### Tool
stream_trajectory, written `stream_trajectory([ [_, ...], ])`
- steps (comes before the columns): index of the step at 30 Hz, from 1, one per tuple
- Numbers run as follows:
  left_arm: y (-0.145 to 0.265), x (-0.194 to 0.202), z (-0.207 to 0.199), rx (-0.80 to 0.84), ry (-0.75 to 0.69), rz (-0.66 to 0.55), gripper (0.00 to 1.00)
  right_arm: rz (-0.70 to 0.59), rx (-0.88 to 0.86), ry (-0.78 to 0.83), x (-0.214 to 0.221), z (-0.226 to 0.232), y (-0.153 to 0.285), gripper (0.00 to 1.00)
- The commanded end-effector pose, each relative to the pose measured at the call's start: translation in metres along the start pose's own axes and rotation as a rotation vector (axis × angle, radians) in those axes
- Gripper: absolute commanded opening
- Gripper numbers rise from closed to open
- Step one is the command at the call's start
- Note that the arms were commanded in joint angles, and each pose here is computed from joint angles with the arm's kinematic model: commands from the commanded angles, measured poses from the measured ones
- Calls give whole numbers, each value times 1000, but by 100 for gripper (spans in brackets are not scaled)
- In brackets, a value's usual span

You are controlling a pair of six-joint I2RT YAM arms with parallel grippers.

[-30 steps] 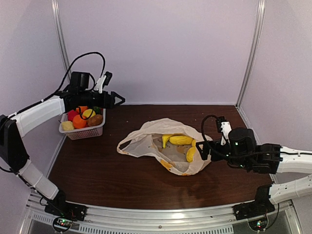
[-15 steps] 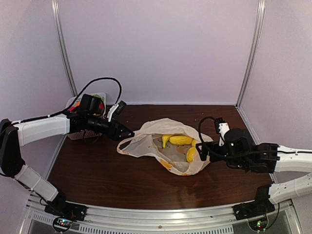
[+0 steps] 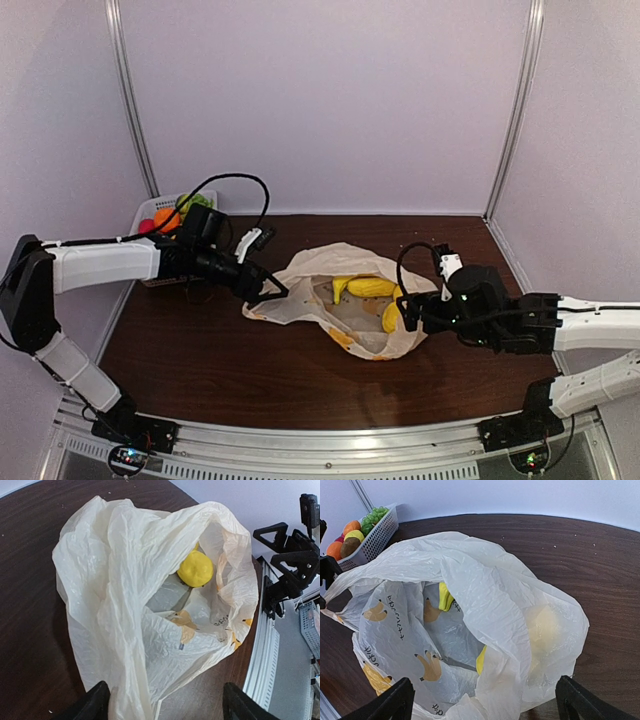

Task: Untie the knot of the plastic bag and take out the fruit
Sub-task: Reach into the gripper in the takeout bag, then pick up the fake fruit from the takeout bag.

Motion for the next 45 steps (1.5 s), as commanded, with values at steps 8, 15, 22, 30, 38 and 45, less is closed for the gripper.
stream_trajectory([
  [8, -1, -11, -3, -16, -36, -36, 17, -16, -212, 35, -19, 25, 18, 90],
  [15, 0, -15, -23, 68, -76, -48, 0, 26, -264, 68, -25, 51, 11, 79],
  [22, 6, -19, -41, 149, -112, -62, 0, 75, -184, 134, -22, 73, -17, 71],
  [30, 2, -15, -38, 153, -79, -50, 0, 150, 41, 148, -4, 60, -64, 64],
  [38, 1, -16, -37, 143, -78, -50, 0, 266, 172, 145, 25, 30, -95, 65],
  [45, 4, -17, -36, 116, -86, -55, 0, 307, 282, 123, 35, -3, -100, 74],
])
Point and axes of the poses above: each gripper's point midway between its finger pads, its own y axis back along the fingers, its own z axis along the line the jaws close on, x = y × z, the point moved 7 cm from there along y, back along the fingers, and after that the axes turned 3 degrees about -y, right-handed, at the moved point
